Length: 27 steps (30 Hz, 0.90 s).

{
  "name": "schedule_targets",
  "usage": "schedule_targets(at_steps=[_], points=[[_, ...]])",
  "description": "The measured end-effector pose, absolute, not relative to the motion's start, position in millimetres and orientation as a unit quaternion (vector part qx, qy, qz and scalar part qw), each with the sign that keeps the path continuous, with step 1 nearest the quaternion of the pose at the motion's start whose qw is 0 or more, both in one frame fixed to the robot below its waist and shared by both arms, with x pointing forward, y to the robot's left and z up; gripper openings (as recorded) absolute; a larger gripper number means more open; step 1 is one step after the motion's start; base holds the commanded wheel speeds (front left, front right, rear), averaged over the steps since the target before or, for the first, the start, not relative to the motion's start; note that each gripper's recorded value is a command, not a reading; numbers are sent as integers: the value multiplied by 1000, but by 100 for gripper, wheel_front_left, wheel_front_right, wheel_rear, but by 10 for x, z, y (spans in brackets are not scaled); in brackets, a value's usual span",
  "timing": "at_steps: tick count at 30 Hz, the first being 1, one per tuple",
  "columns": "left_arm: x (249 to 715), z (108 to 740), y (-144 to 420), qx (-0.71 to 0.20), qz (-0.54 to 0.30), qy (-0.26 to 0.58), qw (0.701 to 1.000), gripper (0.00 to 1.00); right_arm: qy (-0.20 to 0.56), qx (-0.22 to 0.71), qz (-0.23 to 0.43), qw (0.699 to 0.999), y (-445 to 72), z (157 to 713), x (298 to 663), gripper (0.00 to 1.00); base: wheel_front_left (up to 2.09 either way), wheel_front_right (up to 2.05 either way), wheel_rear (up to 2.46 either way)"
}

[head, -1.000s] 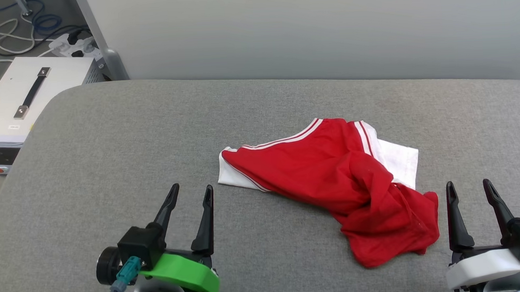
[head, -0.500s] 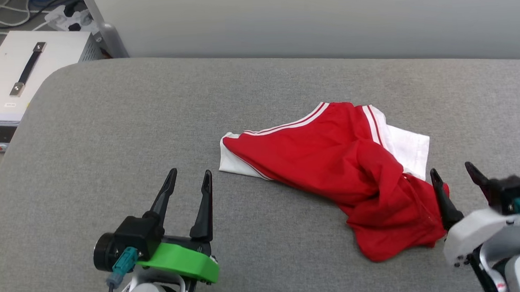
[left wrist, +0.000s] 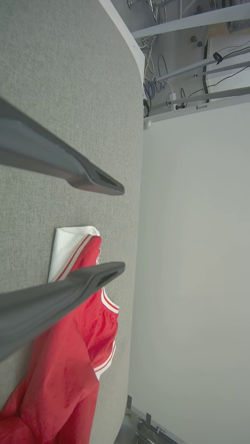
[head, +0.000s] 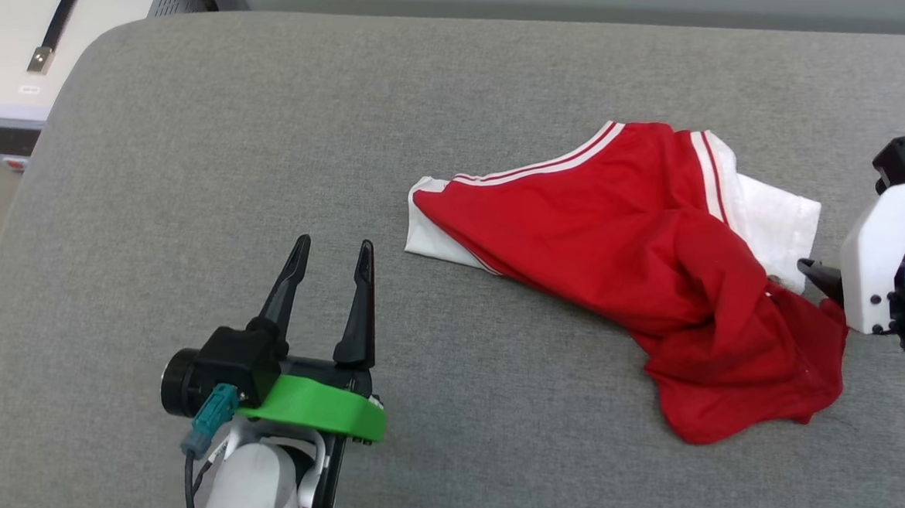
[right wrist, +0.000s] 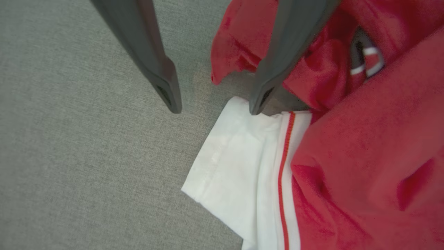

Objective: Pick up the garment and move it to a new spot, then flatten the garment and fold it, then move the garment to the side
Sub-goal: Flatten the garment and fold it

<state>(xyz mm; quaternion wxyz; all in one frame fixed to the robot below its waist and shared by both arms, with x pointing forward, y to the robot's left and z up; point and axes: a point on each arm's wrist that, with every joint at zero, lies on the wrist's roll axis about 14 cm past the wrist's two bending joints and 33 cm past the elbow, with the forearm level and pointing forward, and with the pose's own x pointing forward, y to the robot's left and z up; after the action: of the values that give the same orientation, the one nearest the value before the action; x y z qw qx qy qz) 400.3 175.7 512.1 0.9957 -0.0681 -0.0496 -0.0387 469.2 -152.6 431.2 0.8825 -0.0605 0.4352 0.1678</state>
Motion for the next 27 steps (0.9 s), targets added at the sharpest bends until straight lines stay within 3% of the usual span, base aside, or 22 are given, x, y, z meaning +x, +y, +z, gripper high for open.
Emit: schedule_targets(at_steps=[14,15,17,27], points=[[4023,4929,2030,-62,2,-22,998,100,461,-73,183,865,-1232,3790,5122,100,0,0,0],[4022,4911,2045,-62,5,-19,998,100,461,-73,184,865,-1224,3761,5135,49,0,0,0],[4027,4883,2057,-62,7,-15,998,100,452,-77,187,869,-1216,3749,5166,2,0,0,0],[4093,4916,1903,-70,-16,-22,997,100,383,-78,141,909,-1672,3970,5297,0,0,0,0]])
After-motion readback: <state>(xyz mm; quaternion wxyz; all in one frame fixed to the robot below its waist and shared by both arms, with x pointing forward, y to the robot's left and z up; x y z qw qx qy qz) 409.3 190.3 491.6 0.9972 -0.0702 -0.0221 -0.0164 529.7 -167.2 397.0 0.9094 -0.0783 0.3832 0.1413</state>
